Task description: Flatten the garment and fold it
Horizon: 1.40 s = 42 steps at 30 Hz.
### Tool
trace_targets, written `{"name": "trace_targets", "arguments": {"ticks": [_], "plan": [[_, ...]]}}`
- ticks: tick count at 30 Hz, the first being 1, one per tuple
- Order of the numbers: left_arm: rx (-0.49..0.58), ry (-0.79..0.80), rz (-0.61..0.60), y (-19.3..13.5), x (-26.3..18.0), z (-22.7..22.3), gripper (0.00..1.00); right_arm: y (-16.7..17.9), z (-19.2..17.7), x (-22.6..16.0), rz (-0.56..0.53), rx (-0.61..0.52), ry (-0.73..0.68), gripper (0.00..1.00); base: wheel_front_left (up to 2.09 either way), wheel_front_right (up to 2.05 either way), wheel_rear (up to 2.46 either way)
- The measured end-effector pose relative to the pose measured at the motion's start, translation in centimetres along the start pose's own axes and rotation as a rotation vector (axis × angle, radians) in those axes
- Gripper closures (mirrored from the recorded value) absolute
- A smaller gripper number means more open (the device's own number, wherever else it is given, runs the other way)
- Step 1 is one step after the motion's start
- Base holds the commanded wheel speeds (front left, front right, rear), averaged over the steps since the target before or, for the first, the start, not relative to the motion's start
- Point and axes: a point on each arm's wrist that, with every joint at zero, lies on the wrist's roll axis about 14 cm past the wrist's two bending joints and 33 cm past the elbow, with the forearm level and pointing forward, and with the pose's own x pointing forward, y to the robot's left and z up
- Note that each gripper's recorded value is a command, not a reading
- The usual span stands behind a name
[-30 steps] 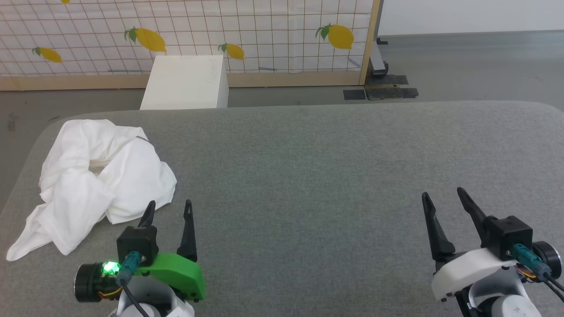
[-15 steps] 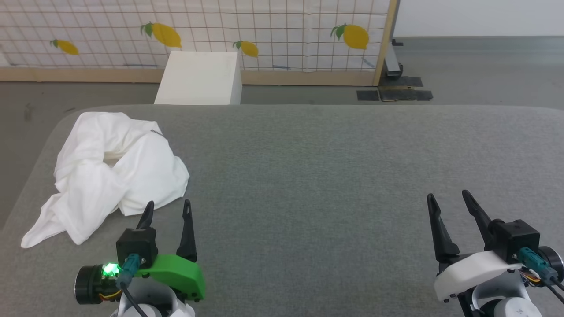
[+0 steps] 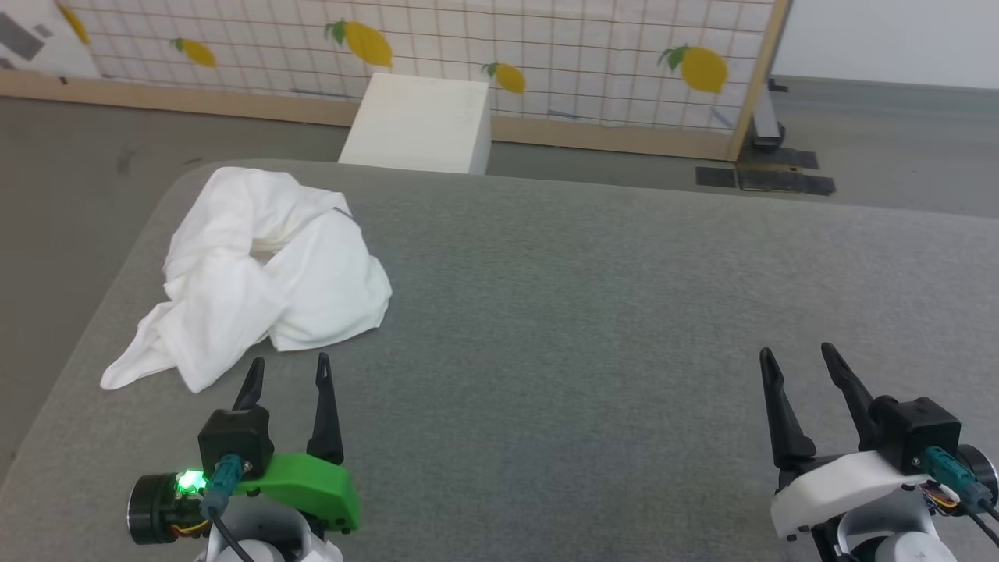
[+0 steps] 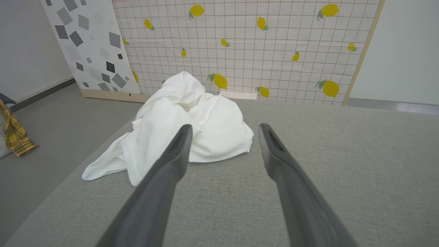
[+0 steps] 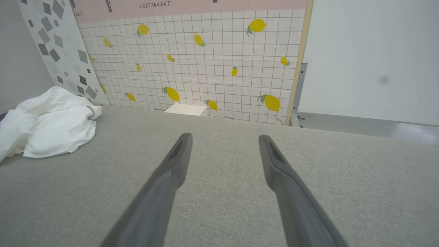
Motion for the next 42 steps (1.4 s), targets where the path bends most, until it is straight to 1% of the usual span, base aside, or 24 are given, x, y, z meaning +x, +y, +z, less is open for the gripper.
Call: {"name": "trace_targets", "arguments": {"ticks": [19,33,42], "plan": [[-0.009,-0.018,0.186,5.6,-3.1,0.1,0.00,5.4,-1.1,2.5,0.162,0.021,0.009,0.00,0.00,0.00,0.00],[-0.003,-0.023,0.309,8.8,-6.0,-0.2,0.00,8.9,-2.0,3.7,0.260,0.058,0.019,0.00,0.00,0.00,0.00],[-0.004,-0.034,0.366,10.1,-7.3,-0.1,0.00,10.6,-2.4,4.0,0.306,0.075,0.024,0.00,0.00,0.00,0.00]]}}
